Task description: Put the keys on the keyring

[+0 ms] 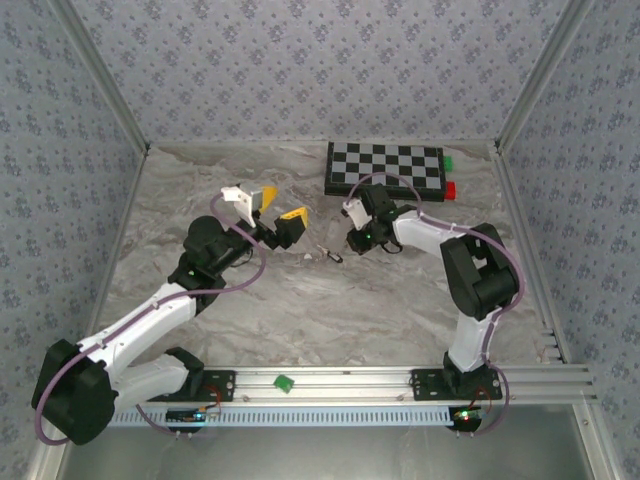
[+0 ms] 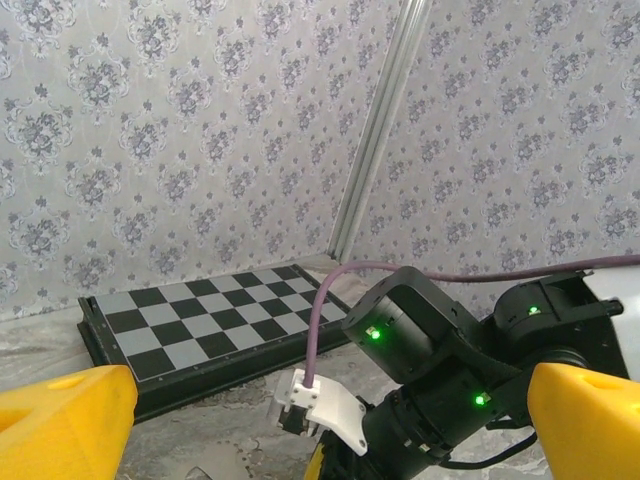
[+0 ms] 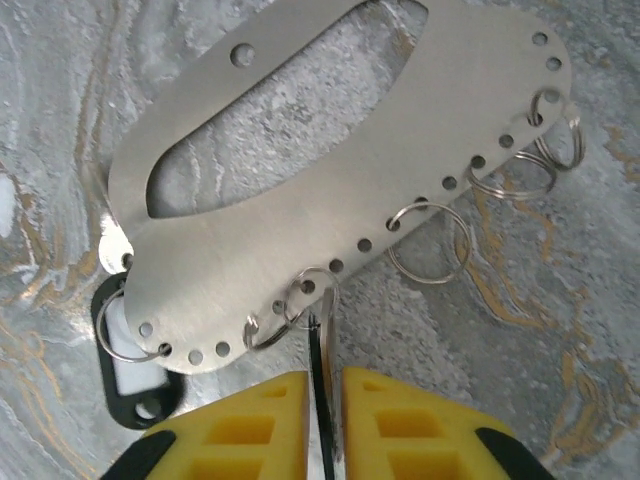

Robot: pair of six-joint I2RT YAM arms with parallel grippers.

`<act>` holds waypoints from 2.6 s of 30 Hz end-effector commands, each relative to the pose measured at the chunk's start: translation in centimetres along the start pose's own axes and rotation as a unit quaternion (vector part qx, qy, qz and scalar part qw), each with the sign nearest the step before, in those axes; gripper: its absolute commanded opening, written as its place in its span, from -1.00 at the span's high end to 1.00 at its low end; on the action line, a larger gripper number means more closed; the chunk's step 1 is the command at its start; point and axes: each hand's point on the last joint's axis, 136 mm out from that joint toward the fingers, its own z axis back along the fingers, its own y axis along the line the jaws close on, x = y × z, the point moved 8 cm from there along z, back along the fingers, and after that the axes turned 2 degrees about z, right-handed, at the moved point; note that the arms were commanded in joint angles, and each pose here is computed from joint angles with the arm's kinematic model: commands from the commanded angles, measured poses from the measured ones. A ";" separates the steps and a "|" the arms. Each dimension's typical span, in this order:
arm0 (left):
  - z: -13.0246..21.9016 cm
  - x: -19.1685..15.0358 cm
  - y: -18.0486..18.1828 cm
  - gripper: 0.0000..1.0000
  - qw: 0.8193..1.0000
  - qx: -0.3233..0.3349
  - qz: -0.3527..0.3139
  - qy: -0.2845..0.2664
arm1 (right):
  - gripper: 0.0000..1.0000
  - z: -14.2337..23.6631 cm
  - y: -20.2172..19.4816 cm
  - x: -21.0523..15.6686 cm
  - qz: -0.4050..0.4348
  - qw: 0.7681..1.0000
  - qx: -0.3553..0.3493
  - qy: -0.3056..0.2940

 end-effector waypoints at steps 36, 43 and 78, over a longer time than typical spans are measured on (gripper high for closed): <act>-1.8 -1.5 3.5 -0.99 0.986 0.146 0.038 0.078 | -0.34 12.2 -1.2 -3.3 -0.152 0.943 -0.082 -0.286; 0.1 -3.3 7.1 -0.99 0.931 0.339 0.026 0.130 | -0.99 16.1 -2.5 -6.4 -0.168 0.896 -0.200 -0.360; 11.0 -9.1 22.9 -0.99 0.795 0.587 -0.075 0.128 | -0.99 9.2 -12.6 -12.9 -0.182 0.849 -0.379 -0.319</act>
